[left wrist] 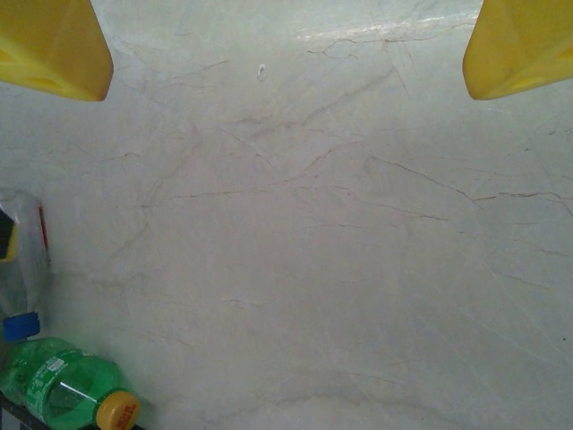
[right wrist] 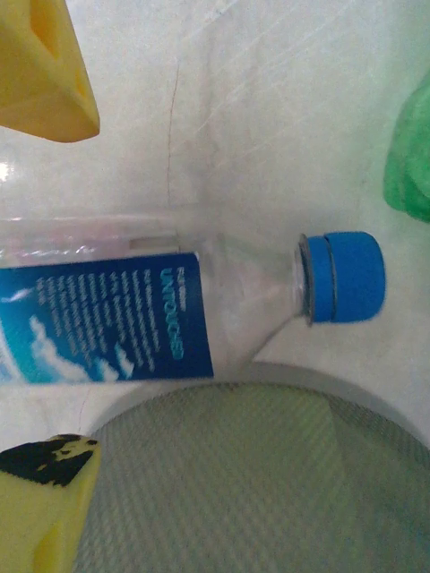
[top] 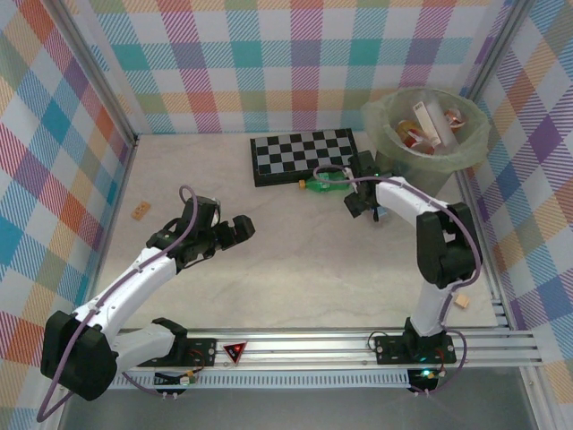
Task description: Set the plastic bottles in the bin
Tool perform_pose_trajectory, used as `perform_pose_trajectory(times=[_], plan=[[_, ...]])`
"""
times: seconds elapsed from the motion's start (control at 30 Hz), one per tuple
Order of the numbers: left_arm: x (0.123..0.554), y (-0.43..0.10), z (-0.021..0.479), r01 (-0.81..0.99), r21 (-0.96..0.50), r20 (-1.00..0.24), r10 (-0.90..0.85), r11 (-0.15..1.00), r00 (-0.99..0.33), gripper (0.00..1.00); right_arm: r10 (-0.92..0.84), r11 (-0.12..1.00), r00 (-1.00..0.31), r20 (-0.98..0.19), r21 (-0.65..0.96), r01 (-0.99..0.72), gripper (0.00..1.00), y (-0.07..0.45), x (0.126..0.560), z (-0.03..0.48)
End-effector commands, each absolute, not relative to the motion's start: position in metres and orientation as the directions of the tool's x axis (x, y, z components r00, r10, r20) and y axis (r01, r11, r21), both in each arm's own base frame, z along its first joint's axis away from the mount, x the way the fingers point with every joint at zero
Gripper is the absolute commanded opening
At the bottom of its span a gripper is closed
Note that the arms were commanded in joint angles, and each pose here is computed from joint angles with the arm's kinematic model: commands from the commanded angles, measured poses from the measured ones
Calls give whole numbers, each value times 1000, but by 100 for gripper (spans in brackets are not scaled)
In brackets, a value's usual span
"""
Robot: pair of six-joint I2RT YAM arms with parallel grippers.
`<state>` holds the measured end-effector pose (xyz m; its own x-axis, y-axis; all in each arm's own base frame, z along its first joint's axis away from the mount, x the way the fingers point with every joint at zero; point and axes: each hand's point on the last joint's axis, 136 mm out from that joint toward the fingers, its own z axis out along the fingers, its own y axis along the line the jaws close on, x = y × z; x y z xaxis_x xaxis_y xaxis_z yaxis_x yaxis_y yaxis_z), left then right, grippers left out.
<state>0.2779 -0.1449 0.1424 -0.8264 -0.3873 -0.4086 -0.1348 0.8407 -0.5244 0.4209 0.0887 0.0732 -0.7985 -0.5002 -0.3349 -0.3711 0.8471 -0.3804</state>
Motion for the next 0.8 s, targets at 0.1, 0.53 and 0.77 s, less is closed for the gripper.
perform_pose_trajectory(times=[0.1, 0.53, 0.77], plan=[[281, -142, 146, -126, -518, -428, -383, 846, -819, 100, -490, 846, -814, -313, -394, -358, 85, 78, 429, 49], [276, -137, 149, -131, -512, -435, -388, 849, -813, 100, -448, 883, -828, -336, -310, -352, 65, 88, 421, 40], [280, -140, 147, -129, -515, -430, -386, 847, -816, 100, -440, 893, -821, -362, -275, -357, 57, 99, 414, 55]])
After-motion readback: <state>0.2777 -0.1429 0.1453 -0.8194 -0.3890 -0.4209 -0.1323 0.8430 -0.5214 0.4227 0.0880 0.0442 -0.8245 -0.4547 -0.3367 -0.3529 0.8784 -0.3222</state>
